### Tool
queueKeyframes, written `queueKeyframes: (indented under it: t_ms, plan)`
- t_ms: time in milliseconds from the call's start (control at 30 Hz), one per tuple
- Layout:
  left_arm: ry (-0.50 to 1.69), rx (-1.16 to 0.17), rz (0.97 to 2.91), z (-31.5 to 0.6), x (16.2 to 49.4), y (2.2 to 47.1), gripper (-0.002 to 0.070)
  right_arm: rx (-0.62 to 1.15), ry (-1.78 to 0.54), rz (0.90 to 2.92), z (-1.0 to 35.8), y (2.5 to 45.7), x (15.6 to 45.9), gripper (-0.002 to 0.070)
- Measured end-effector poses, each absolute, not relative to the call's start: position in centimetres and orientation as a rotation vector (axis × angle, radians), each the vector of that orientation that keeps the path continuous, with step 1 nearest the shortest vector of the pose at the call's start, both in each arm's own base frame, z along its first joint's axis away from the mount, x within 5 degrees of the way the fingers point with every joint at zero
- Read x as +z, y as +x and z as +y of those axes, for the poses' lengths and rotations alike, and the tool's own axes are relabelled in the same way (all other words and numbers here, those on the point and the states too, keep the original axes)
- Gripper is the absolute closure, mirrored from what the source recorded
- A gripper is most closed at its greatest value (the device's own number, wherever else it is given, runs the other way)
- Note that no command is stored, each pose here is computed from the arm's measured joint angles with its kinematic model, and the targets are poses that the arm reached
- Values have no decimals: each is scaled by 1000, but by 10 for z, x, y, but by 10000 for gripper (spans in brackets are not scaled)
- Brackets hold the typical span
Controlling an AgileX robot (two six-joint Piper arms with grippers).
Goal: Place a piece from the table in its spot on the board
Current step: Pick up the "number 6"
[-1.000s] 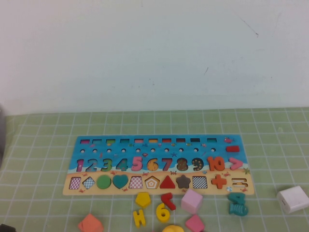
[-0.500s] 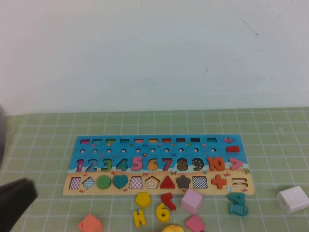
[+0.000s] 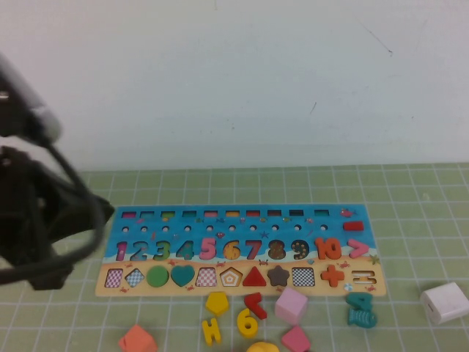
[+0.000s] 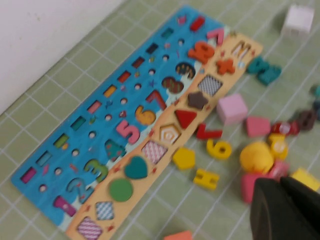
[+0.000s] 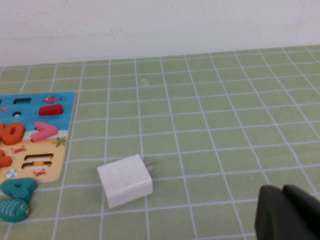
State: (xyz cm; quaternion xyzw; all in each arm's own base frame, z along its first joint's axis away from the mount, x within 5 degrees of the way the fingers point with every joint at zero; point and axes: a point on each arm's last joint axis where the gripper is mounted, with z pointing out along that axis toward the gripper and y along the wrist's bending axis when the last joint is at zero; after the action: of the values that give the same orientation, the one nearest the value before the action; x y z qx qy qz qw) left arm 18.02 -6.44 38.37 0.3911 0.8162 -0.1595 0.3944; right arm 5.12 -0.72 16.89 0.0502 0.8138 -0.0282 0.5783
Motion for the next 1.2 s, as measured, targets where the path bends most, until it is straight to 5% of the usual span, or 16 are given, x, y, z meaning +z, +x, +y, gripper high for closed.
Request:
queueKeyframes:
  t_ms: [300,733,967,1067,1200]
  plan:
    - [1282,-266,2174,-108,352,224,676,-66,117,1903,-7,51,169,678]
    - [1408,-347,2301,-173,283,256,676,-66,117,1903,-7,51,169,678]
    - [1532,-261,2331,-198,241,266,671,-66,117,1903,-7,51,169,678]
    - [1600,-205,2312,-208,224,270,612,-66,117,1903,-7,51,169,678]
    - [1615,-195,2355,-219,200,273,410,-66,117,1903,-7,51,169,678]
